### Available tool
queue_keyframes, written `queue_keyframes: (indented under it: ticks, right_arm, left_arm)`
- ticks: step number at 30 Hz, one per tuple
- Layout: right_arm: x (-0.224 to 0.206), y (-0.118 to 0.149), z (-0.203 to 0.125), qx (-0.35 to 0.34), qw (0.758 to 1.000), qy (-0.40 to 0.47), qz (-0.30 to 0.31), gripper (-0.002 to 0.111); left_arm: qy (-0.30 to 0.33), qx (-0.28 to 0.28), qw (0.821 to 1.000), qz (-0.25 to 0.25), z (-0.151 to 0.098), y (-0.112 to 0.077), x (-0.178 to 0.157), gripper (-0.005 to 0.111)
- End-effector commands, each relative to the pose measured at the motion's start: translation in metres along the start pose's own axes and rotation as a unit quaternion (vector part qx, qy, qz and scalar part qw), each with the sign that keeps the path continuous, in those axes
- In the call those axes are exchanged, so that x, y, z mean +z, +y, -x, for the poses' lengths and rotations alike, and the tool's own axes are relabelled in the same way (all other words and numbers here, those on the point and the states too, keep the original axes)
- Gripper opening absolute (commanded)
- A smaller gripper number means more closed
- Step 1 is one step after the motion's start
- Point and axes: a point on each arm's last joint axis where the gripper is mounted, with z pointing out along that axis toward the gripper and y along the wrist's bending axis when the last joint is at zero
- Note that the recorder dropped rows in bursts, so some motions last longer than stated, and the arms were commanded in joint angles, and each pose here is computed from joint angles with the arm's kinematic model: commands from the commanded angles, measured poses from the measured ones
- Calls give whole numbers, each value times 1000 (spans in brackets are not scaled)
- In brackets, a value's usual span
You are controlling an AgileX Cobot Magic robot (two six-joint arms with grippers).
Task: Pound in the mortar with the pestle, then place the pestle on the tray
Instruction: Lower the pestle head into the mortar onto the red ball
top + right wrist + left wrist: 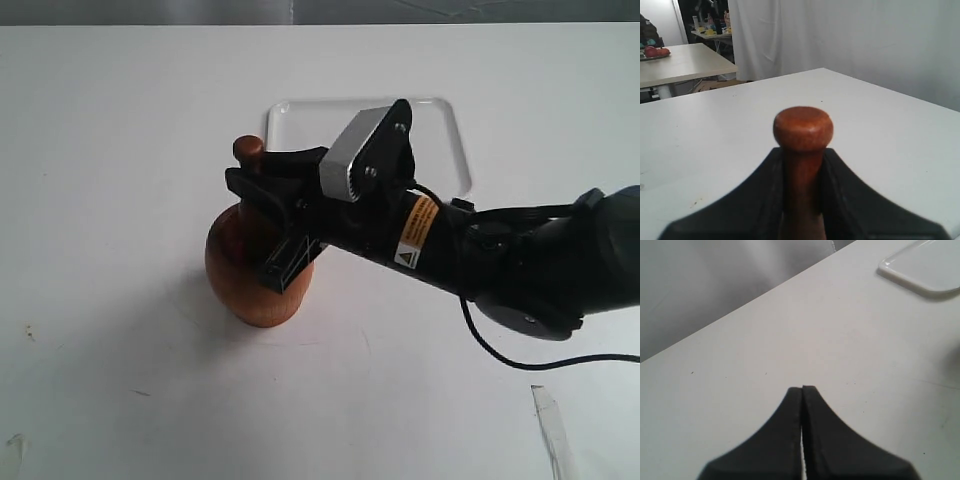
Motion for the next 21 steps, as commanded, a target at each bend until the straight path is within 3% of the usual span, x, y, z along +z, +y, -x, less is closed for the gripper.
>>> queue_keyframes:
  ticks: [1, 4, 8, 13, 16, 21]
  right_arm:
    - [-8, 6, 25, -43, 999, -28, 9, 0]
    - [-17, 9, 70, -86, 995, -42, -7, 0]
    - [-22, 12, 89, -83, 995, -50, -10, 0]
    - [-11, 7, 63, -57, 998, -7, -3, 0]
    - [0, 9, 32, -17, 999, 31, 27, 0]
    - [13, 6, -17, 13, 997, 69, 19, 0]
  left_arm:
    - [-4, -6, 1000, -4, 0, -1, 0, 0]
    - [-4, -6, 1000, -4, 0, -1, 0, 0]
    - [-4, -6, 1000, -4, 0, -1, 0, 0]
    - [-4, -6, 1000, -4, 0, -1, 0, 0]
    - [-4, -6, 1000, -4, 0, -1, 0, 0]
    - [-4, -6, 1000, -4, 0, -1, 0, 0]
